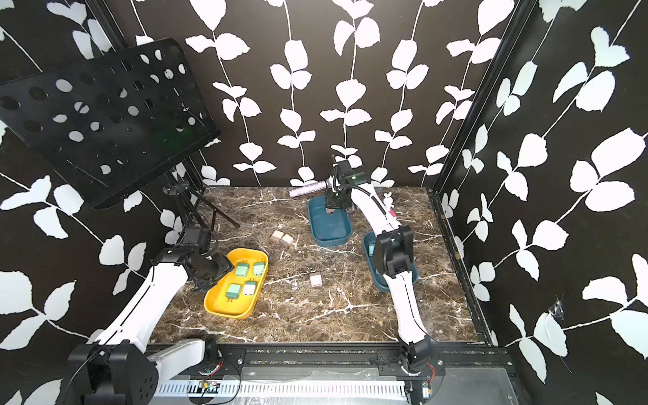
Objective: Place the plugs by color into the storage box
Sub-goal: Place the plug in the storage box.
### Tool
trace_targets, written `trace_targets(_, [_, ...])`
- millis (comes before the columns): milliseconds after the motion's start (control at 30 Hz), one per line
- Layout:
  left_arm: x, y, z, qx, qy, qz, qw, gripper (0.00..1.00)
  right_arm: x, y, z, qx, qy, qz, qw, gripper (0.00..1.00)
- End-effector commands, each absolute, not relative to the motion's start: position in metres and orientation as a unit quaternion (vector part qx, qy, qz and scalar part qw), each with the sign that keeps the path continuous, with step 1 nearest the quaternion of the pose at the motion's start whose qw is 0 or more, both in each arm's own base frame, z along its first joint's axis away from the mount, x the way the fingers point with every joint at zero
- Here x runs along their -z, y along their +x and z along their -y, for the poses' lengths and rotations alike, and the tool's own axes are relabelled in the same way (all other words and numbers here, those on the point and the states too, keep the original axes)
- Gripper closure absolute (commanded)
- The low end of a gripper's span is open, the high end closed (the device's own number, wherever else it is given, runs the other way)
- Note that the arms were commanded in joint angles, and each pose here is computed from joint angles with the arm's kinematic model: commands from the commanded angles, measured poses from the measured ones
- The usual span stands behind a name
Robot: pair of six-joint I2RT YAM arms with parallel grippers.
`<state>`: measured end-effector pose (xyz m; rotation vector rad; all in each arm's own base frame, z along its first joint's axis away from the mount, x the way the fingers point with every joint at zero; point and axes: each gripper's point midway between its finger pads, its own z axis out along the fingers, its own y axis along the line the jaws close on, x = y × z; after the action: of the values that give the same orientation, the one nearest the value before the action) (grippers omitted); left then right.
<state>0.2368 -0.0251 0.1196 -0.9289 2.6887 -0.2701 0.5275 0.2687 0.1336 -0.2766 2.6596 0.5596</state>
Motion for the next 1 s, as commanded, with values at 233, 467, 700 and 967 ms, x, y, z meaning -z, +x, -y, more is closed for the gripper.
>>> trace_targets(233, [-0.137,0.253,0.060,0.125,-0.264,-0.943,0.158,0.31,-0.083,0.546,-0.310,-0.279,-0.068,-0.938,0.192,0.73])
trace_targets(467, [-0.133,0.257,0.077,0.131,-0.247,-0.948,0.154,0.31,-0.059,0.548,-0.317,-0.279,-0.063,-0.940,0.187,0.64])
trace_targets(700, [-0.135,0.265,0.092,0.128,-0.224,-0.953,0.156,0.30,-0.058,0.542,-0.308,-0.260,-0.062,-0.946,0.182,0.39])
trace_targets(967, [-0.138,0.281,0.107,0.129,-0.204,-0.957,0.161,0.30,-0.131,0.520,-0.285,-0.225,-0.082,-0.947,0.214,0.33])
